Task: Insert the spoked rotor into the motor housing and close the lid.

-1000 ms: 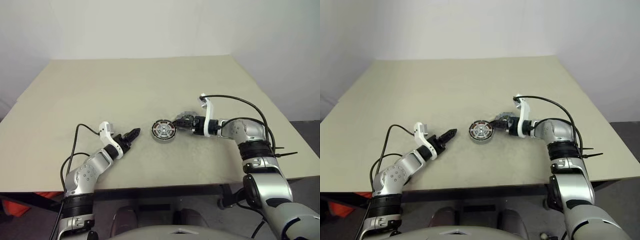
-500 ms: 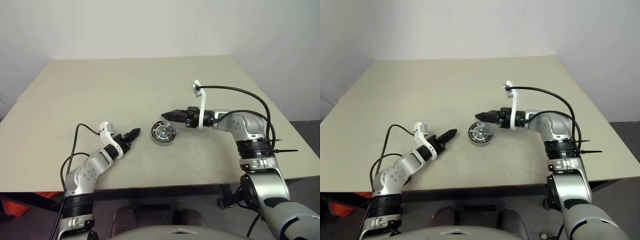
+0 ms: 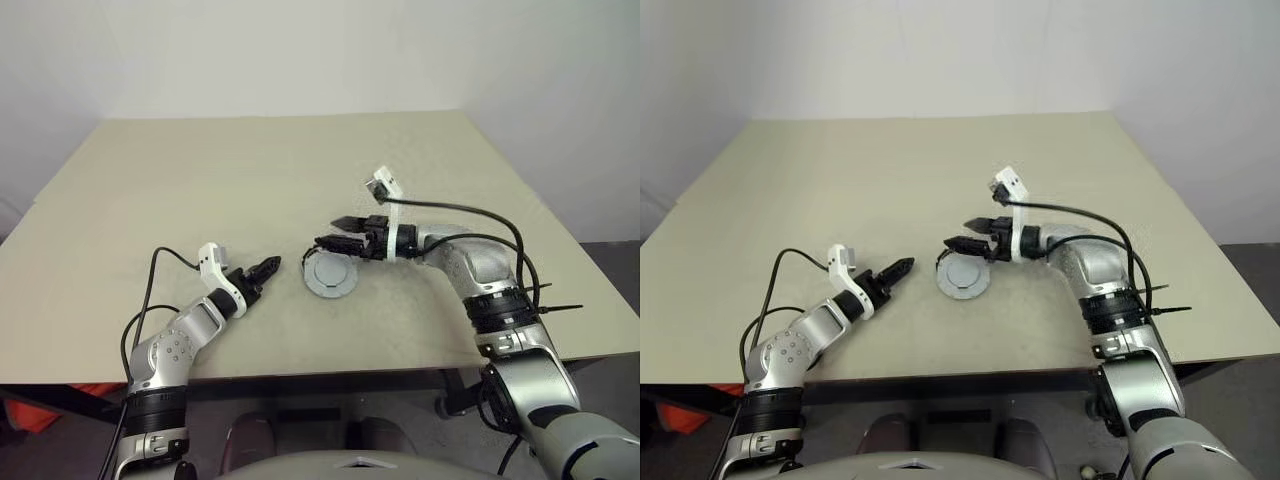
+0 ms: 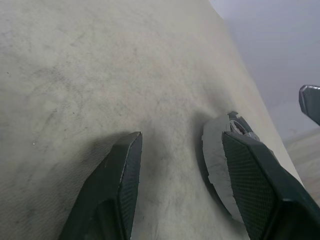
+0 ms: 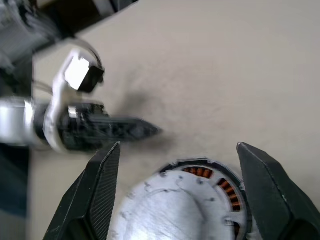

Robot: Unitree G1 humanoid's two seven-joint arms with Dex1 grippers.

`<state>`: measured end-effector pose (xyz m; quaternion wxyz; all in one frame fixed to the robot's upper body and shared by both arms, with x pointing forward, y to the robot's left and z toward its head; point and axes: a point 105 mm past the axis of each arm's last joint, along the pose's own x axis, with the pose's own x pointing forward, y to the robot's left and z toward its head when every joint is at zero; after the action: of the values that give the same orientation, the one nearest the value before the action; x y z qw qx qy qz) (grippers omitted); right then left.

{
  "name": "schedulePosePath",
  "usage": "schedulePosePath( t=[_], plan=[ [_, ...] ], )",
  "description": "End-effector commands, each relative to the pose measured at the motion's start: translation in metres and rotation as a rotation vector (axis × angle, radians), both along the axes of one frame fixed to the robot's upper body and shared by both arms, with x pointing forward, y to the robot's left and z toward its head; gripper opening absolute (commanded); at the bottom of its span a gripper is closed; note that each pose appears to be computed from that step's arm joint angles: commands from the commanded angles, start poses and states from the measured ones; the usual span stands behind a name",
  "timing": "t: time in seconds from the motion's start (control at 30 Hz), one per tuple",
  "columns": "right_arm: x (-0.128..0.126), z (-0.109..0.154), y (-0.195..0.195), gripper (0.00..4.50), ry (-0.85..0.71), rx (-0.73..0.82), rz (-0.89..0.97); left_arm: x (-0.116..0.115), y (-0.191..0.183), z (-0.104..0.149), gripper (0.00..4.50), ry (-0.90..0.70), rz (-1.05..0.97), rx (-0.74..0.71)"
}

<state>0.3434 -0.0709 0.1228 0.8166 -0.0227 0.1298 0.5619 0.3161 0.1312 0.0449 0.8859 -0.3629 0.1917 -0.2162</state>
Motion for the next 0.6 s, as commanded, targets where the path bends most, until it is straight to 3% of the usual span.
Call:
schedulePosePath(
  t=[0.03, 0.3, 0.6],
  plan=[
    [-0.02, 0.004, 0.005, 4.17, -0.12, -0.052, 0.182, 0.001, 0.006, 0.011, 2.73, -0.079, -0.014, 0.084],
    [-0.015, -0.023, 0.015, 4.17, -0.142, -0.106, 0.194, -0.003, -0.008, 0.045, 2.73, -0.323, -0.193, 0.302],
    [-0.012, -0.03, 0.017, 4.17, -0.15, -0.109, 0.186, -0.006, -0.009, 0.054, 2.73, -0.396, -0.196, 0.336]
  ],
)
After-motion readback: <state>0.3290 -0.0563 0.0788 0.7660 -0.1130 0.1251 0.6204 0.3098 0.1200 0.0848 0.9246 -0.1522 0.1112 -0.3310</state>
